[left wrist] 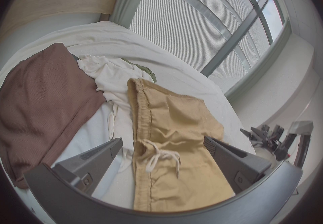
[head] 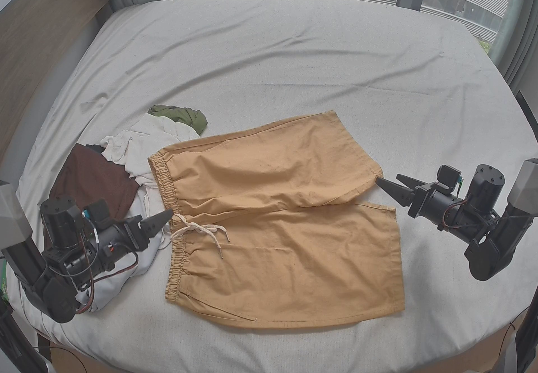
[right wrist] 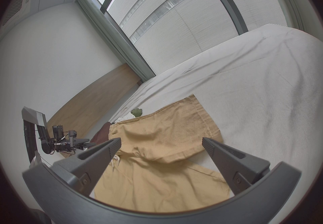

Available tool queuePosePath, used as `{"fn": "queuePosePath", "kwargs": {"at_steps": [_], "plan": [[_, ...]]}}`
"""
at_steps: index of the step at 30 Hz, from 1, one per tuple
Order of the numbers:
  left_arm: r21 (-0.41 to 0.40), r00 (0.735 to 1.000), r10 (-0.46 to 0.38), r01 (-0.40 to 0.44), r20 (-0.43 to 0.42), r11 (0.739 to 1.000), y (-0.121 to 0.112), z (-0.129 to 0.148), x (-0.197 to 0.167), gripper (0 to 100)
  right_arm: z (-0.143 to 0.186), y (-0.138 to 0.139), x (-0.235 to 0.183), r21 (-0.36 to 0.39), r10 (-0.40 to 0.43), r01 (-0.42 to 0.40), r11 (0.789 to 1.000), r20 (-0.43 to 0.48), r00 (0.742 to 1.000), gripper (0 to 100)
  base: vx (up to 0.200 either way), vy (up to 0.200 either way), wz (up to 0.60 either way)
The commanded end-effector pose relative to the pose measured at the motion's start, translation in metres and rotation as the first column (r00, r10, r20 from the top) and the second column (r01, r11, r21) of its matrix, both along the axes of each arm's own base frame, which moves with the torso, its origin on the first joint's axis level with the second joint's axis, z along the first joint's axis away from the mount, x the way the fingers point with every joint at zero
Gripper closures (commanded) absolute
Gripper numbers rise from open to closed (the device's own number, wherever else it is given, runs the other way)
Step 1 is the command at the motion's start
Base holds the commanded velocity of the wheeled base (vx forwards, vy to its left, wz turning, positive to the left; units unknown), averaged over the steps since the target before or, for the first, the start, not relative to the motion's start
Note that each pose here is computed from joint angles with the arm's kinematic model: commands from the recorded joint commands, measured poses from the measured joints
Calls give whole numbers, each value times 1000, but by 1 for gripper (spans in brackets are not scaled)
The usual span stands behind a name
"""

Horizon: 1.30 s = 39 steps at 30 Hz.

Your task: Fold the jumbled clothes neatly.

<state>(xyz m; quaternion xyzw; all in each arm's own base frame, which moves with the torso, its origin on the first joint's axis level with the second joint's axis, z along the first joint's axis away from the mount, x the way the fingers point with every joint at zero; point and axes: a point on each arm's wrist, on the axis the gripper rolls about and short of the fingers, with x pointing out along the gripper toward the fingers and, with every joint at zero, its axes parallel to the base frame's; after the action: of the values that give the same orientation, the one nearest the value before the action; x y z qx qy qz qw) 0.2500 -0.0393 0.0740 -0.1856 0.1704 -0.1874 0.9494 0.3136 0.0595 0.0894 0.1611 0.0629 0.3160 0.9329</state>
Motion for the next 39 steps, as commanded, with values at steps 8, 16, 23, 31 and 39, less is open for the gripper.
{"fn": "queuePosePath", "kwargs": {"at_steps": [8, 16, 23, 31, 39], "plan": [[42, 981, -70, 79, -180, 996, -3, -35, -24, 0, -24, -4, 2, -39, -13, 10, 999, -61, 998, 0, 0, 0, 0], [72, 957, -74, 97, -279, 993, -2, -54, -34, 0, -23, -4, 3, -39, -13, 10, 999, -59, 998, 0, 0, 0, 0], [76, 938, -68, 99, -339, 992, -1, -65, -38, 0, -24, -3, 2, -38, -10, 7, 999, -62, 998, 0, 0, 0, 0], [69, 916, -71, 107, -395, 992, -1, -75, -42, 0, -26, -1, 3, -40, -7, 4, 999, -67, 998, 0, 0, 0, 0], [45, 901, -65, 94, -429, 995, -2, -82, -39, 0, -28, 0, 4, -41, -4, 1, 999, -73, 997, 0, 0, 0, 0]]}}
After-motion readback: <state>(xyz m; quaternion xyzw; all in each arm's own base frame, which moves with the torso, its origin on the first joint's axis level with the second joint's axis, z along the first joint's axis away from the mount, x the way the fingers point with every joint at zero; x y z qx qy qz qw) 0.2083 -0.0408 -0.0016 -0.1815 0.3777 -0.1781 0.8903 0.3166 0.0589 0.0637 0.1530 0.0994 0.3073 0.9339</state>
